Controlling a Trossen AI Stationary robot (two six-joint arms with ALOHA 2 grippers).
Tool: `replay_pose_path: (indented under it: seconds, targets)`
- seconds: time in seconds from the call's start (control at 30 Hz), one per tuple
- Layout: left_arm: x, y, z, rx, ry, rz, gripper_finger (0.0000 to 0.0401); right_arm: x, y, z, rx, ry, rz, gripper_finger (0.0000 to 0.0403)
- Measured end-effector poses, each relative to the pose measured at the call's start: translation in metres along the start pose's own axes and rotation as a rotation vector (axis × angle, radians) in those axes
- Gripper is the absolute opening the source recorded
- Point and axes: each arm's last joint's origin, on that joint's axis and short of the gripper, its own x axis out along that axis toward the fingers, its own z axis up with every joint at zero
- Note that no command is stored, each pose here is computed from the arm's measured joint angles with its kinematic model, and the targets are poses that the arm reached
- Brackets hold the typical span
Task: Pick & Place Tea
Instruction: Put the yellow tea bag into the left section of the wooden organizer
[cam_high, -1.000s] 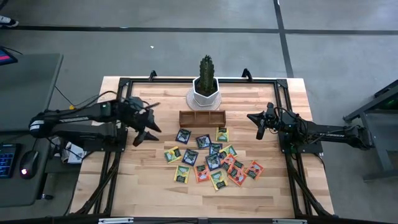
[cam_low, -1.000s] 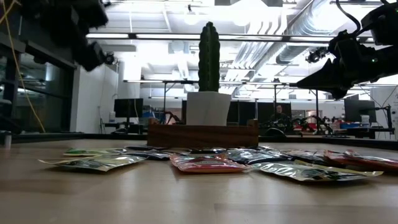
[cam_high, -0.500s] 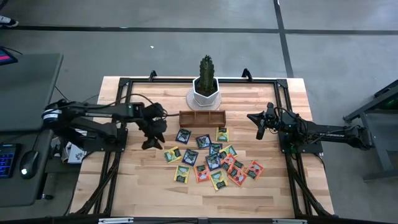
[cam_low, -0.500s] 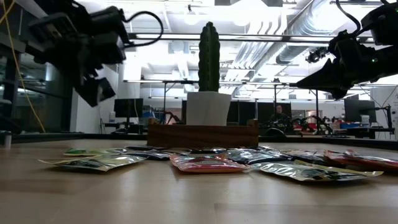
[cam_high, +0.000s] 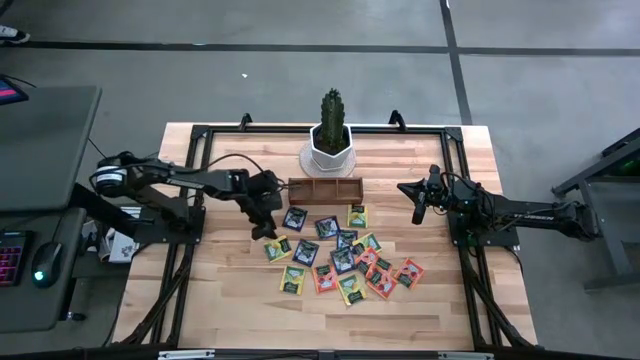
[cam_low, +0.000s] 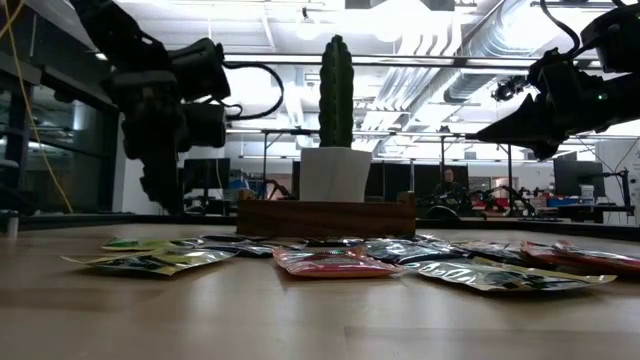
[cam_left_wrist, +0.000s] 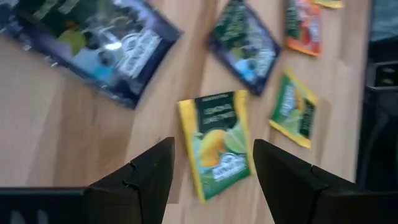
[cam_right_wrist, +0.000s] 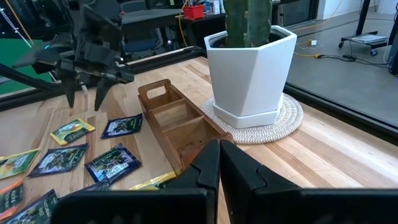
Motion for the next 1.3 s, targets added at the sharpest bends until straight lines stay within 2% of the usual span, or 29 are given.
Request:
replay_pose_path:
  seconds: [0.3,0.63,0.8,1.1,1.3]
  targets:
    - [0.014,-0.016,-0.007,-0.063,-0.008,0.170,0.0216,0.000,0.000,0.000,0.000,0.000,0.000,0.0005]
    - [0.019,-0.051,0.001,0.063,-0.126,0.347,0.0216,0.000,0.000,0.000,0.000,0.000,0.000,0.0005]
    - [0.022,-0.056,-0.003,0.079,-0.115,0.367,0.0216,0.000,0.000,0.000,0.000,0.000,0.000,0.0006]
    - [0.047,-0.052,-0.011,0.069,-0.034,0.412,0.0216,0.000,0.000,0.000,0.000,0.000,0.000,0.0007]
    - [0.049,-0.051,-0.011,0.068,-0.029,0.425,0.0216,0.000,0.000,0.000,0.000,0.001,0.001,0.0008]
